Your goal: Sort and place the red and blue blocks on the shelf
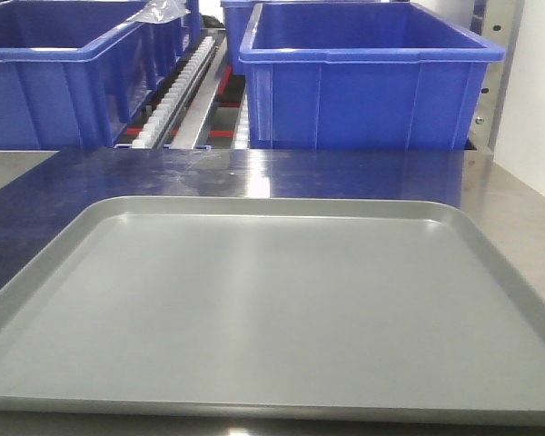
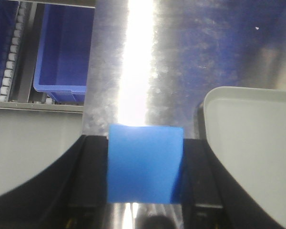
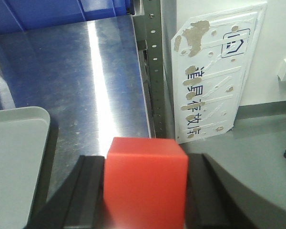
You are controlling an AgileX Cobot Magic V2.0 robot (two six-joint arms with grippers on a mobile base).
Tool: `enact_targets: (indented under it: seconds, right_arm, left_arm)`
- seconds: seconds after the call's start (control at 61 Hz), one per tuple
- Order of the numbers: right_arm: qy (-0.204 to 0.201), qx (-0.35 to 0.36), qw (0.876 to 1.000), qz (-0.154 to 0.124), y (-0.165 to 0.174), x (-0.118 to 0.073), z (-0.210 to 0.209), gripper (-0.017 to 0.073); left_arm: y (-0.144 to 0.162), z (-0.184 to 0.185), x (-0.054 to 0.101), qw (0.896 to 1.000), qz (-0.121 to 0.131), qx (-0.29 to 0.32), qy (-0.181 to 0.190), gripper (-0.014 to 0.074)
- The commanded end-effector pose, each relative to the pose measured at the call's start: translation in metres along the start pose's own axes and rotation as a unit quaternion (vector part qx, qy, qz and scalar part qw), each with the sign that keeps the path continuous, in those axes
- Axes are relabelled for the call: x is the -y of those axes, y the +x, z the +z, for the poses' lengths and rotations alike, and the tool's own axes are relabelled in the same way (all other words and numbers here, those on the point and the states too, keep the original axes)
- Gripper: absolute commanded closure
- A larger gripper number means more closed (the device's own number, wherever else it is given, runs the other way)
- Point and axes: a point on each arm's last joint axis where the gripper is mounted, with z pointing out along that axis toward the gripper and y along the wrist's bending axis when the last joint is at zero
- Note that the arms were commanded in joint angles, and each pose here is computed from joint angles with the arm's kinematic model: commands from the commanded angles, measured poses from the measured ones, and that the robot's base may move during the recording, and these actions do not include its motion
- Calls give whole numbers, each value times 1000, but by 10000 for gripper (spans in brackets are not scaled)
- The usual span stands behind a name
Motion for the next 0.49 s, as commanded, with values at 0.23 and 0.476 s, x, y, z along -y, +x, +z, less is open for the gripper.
enact_targets:
  seconds: [0.23,0.476]
  right_arm:
    - [-5,52,999,-10,-16,-2,-4,510]
    - [-5,52,999,-10,-16,-2,-4,510]
  left_arm:
    - [13,-22,-4,996,-3,83,24,469]
    - [32,-18,-8,997,-2,75,24,470]
